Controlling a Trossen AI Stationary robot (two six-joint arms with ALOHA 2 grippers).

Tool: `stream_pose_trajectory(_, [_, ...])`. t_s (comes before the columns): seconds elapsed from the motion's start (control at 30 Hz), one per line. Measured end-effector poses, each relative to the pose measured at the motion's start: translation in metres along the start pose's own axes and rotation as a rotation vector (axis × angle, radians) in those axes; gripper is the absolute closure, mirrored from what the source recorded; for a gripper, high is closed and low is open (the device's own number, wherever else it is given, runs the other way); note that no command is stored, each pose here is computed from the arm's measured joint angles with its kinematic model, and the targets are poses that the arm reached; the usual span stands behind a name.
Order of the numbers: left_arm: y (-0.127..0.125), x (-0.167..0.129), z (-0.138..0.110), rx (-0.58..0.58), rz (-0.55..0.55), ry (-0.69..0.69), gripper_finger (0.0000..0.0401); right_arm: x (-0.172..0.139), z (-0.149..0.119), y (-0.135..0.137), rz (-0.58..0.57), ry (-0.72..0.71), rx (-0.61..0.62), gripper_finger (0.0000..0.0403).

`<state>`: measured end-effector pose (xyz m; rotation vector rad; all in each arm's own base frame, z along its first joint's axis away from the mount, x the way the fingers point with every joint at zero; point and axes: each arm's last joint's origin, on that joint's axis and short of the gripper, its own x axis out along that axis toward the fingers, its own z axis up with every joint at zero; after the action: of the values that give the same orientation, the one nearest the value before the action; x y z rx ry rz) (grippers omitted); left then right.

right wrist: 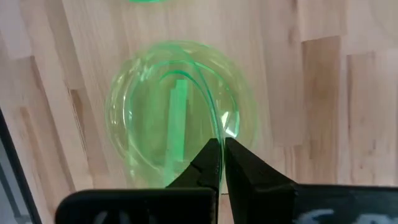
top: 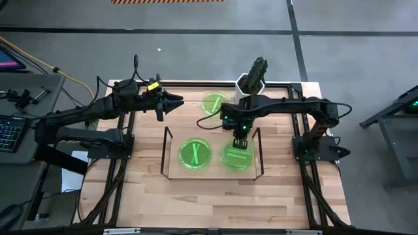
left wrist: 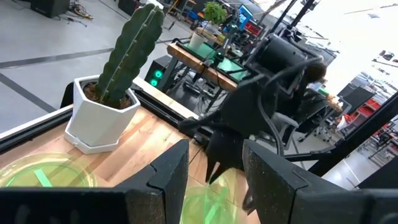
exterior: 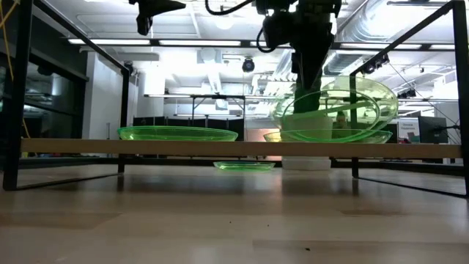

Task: Place and stack plates onto a shelf
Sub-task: Stack the green transparent plate on top of the green transparent plate

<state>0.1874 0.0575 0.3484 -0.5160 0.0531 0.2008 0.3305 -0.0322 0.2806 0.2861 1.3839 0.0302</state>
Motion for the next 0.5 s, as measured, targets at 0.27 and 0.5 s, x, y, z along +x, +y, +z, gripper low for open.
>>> stream_pose_trajectory(0.27, [0.0000,0.0000,0.0000,0.000,0.000,0.000,0.0260,0.0048,0.0042,0.0022,0.002,-0.016,0.019,0.0403])
stream_pose_trajectory(0.5, [0.0000,0.0000,0.0000,0.000,0.000,0.000,0.0260,0.0052,0.0063,0.0041,0.006,-0.038,0.038,0.0403])
